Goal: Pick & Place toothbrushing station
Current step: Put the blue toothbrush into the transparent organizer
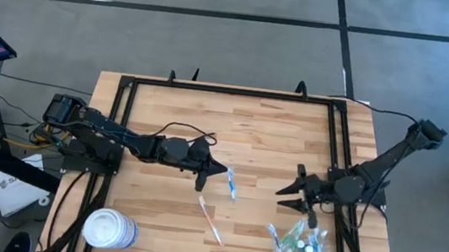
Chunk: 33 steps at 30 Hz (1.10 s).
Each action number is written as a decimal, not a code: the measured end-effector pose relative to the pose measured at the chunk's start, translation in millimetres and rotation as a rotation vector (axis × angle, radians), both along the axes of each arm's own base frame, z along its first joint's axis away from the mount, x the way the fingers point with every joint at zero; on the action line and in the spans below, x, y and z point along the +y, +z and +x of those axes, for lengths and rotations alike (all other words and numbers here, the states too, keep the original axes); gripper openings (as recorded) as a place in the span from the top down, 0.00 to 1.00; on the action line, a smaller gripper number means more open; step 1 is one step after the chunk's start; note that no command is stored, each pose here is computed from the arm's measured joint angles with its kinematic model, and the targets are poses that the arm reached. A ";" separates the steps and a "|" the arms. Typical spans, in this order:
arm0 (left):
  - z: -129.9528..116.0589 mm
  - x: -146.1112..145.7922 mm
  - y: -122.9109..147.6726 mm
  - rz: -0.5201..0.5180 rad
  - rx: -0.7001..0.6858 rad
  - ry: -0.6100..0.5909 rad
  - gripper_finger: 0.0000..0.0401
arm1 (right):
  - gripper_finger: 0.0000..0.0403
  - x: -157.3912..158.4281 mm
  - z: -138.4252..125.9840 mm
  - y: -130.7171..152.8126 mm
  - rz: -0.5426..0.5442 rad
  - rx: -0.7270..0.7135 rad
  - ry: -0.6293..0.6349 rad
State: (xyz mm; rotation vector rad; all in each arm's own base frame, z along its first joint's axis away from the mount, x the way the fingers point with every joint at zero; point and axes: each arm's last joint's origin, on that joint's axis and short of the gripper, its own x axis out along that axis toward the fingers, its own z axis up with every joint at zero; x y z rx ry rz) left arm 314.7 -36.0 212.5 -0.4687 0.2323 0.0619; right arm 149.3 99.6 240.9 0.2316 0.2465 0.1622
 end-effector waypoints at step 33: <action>-0.1 -5.8 2.9 0.015 -0.030 -0.002 1.00 | 0.69 -32.5 115.5 -21.5 -0.091 0.214 -0.053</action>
